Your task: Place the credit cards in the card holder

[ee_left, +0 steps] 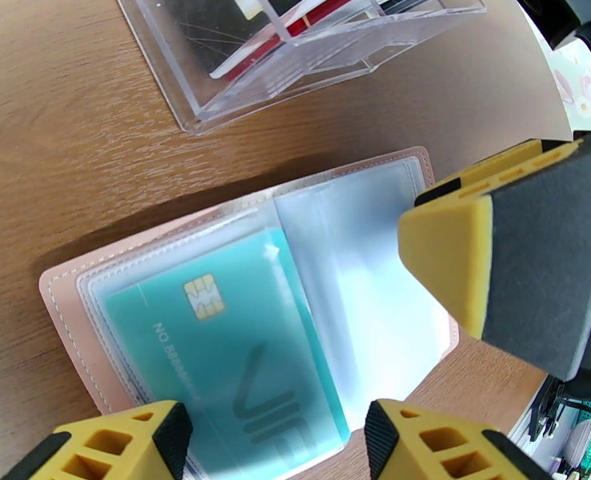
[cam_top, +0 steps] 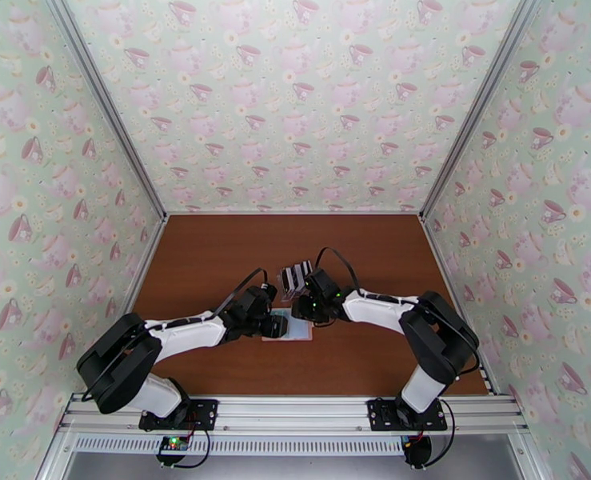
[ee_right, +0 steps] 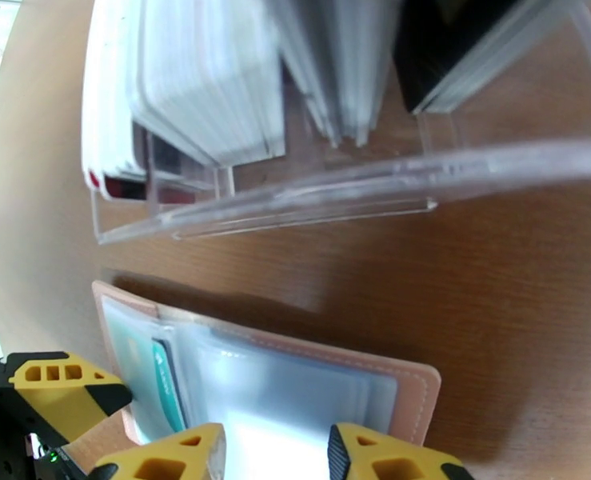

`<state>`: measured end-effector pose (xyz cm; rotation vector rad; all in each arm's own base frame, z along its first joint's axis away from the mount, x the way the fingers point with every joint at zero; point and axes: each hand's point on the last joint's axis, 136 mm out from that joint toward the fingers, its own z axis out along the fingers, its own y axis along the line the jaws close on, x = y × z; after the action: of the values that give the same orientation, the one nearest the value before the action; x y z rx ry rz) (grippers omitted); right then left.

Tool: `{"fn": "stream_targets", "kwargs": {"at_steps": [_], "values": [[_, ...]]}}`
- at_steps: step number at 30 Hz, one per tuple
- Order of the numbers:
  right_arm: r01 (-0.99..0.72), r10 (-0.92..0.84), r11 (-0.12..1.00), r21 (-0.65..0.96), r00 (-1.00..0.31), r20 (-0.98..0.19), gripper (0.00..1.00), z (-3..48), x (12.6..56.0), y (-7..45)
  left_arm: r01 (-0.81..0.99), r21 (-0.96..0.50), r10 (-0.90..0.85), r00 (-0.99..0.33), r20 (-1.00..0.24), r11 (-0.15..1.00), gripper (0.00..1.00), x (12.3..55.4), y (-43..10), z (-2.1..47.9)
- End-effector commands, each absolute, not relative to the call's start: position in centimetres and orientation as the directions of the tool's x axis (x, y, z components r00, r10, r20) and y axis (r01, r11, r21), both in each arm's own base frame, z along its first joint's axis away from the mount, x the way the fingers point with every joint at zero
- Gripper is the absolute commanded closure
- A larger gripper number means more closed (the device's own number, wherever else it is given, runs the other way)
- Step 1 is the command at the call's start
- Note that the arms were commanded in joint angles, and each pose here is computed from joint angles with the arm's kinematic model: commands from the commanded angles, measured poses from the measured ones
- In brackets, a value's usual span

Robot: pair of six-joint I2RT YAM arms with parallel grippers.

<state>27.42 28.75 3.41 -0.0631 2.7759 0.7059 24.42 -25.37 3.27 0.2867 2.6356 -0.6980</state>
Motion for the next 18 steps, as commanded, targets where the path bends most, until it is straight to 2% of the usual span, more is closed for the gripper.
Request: {"fn": "stream_targets", "kwargs": {"at_steps": [1,10,18], "values": [[-0.115,-0.013,0.916,0.384,-0.966,-0.259,0.6,1.8,27.0,28.0,0.238,-0.344,0.147,-0.952,-0.269,0.908,0.35,21.0,-22.1,-1.1],[-0.15,-0.06,0.914,0.376,-0.969,-0.241,0.6,0.9,25.4,29.9,0.248,-0.366,0.151,-0.95,-0.272,0.897,0.32,21.0,-22.7,-0.9],[-0.129,-0.028,0.878,0.461,-0.975,-0.22,0.6,1.7,24.5,31.4,0.257,-0.383,0.147,-0.945,-0.292,0.887,0.22,21.1,-23.0,-0.1]]}}
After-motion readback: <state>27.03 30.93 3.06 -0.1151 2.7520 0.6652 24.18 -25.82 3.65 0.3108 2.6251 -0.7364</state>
